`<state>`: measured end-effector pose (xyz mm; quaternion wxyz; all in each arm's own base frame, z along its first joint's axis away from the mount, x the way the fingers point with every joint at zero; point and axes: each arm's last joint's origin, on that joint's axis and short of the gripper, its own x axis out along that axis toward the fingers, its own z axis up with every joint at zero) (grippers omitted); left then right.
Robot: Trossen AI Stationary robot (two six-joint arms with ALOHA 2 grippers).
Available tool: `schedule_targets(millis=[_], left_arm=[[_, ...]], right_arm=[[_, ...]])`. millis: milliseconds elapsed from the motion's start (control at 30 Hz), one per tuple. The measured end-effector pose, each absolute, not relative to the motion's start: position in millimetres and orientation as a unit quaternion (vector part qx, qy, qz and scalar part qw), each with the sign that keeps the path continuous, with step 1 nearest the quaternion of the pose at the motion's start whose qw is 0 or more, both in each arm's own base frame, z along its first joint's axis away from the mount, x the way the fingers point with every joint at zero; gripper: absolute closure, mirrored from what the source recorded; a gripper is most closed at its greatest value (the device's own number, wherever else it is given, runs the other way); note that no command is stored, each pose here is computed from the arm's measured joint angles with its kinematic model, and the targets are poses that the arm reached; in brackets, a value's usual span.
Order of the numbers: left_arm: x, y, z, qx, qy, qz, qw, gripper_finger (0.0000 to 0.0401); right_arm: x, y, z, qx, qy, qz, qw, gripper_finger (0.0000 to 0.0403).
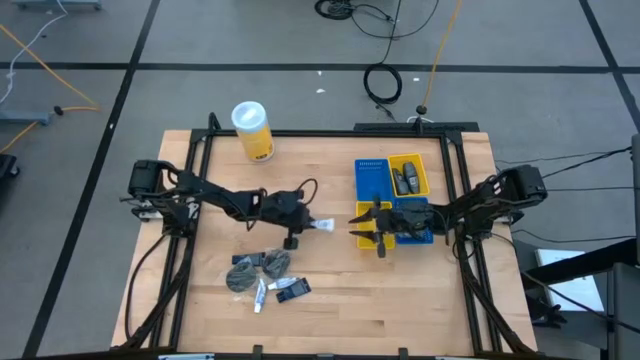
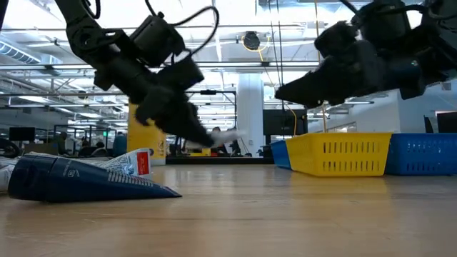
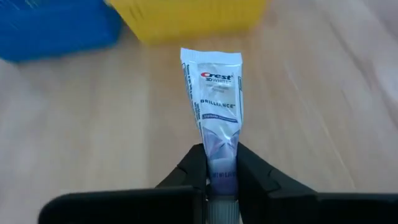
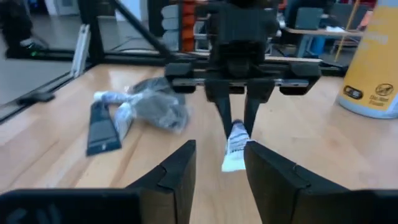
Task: Pick & Place Travel size toiletries
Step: Put the white toothpaste into the top blue bin
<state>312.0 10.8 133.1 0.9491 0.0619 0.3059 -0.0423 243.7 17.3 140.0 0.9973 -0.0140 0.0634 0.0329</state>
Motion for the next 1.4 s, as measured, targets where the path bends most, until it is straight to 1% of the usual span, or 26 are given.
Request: schedule_targets(millis=[100, 167, 300, 433, 533, 733, 833, 900, 967, 1033, 1133, 1233, 1267, 1333, 1400], left_arm=[[317.4, 11.1, 141.2, 0.054, 0.259, -0.034, 0.964, 0.0321], [318.8, 11.2, 143.8, 0.045, 0.245, -0.031, 0.968, 0.0305], [319.1, 11.1, 144.5, 0.032, 0.241, -0.028, 0.969, 0.0297], [319.2, 11.1, 144.7, 0.022, 0.241, -0.025, 0.970, 0.0308], [319.4, 11.2, 145.0, 0.019, 0.239, -0.025, 0.970, 0.0321], [318.2, 11.1, 142.8, 0.019, 0.252, -0.025, 0.967, 0.0348], [316.2, 11.5, 139.5, 0.020, 0.272, -0.022, 0.962, 0.0349], [314.2, 14.2, 136.5, 0.027, 0.290, -0.006, 0.957, 0.0334], [313.9, 17.5, 132.1, 0.033, 0.302, 0.005, 0.953, 0.0305], [315.4, 19.1, 126.2, 0.027, 0.306, -0.007, 0.952, 0.0266], [319.4, 18.0, 111.5, 0.016, 0.307, -0.054, 0.950, 0.0200], [320.0, 17.9, 93.7, 0.020, 0.328, -0.062, 0.943, 0.0150], [321.2, 18.1, 91.2, 0.020, 0.326, -0.063, 0.943, 0.0141], [322.2, 18.1, 87.6, 0.019, 0.326, -0.064, 0.943, 0.0135], [322.4, 18.2, 86.2, 0.018, 0.327, -0.065, 0.943, 0.0148]], right_arm=[[253.6, 15.8, 142.4, -0.004, 0.086, 0.021, 0.996, 0.0254], [264.0, 15.5, 146.4, -0.001, 0.108, 0.018, 0.994, 0.0237], [286.7, 14.5, 159.5, -0.033, 0.154, 0.018, 0.987, 0.0192], [303.0, 14.5, 176.0, -0.082, 0.167, 0.013, 0.982, 0.0146], [308.8, 10.5, 176.3, -0.096, 0.189, -0.002, 0.977, 0.0125], [321.5, 3.6, 150.4, -0.073, 0.230, -0.013, 0.970, 0.0123], [331.7, 2.1, 137.7, -0.068, 0.257, -0.015, 0.964, 0.0125], [335.2, 2.1, 135.2, -0.073, 0.271, -0.013, 0.960, 0.0125], [337.2, 2.2, 135.7, -0.079, 0.277, -0.010, 0.958, 0.0124], [337.5, 3.1, 137.3, -0.081, 0.275, -0.009, 0.958, 0.0125], [336.3, 5.3, 142.7, -0.083, 0.269, -0.006, 0.960, 0.0127], [336.2, 7.4, 142.2, -0.084, 0.270, -0.002, 0.959, 0.0128], [335.9, 7.5, 141.4, -0.083, 0.272, -0.001, 0.959, 0.0128], [335.9, 8.0, 141.8, -0.080, 0.271, 0.009, 0.959, 0.0128], [335.4, 8.4, 141.3, -0.069, 0.275, 0.018, 0.959, 0.0130]])
